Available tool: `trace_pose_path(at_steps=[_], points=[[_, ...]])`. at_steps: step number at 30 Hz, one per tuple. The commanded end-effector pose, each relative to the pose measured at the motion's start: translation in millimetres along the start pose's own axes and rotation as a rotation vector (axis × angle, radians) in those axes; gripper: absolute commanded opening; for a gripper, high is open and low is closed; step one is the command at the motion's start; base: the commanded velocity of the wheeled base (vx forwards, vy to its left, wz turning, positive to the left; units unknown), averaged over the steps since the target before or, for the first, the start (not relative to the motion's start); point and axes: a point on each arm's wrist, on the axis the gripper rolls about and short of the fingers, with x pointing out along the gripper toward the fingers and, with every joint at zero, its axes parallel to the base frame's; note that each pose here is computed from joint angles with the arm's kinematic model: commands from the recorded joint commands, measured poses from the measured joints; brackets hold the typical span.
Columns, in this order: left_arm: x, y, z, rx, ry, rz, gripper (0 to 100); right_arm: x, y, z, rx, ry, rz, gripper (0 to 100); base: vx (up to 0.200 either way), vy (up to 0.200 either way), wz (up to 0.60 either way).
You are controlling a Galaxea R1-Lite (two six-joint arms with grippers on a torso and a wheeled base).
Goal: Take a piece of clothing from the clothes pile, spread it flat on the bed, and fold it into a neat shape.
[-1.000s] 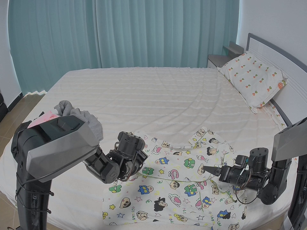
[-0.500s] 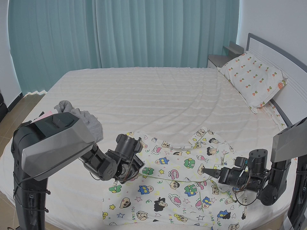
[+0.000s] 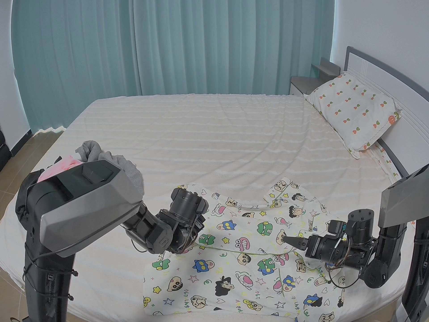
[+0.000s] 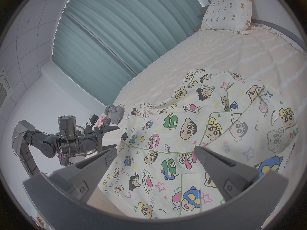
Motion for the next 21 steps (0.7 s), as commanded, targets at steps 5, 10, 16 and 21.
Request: trace_pose_path(at_steps=[5, 10, 16, 21], points=[[9.8, -4.0, -14.9, 0.031, 0.002, -0.001, 100, -0.3, 0.2, 0.1, -0.006, -0.004, 0.004, 100, 0.0, 0.0, 0.0], [11.3, -7.5, -14.3, 0.036, -0.001, -0.01, 100, 0.0, 0.3, 0.3, -0.007, -0.005, 0.005, 100, 0.0, 0.0, 0.0], [17.7, -6.0, -17.9, 0.086, -0.005, -0.001, 100, -0.5, 0.4, 0.4, -0.007, -0.006, 0.004, 100, 0.0, 0.0, 0.0], [19.9, -5.4, -20.2, 0.106, -0.015, 0.007, 100, -0.5, 0.4, 0.4, -0.008, -0.006, 0.003, 100, 0.0, 0.0, 0.0]])
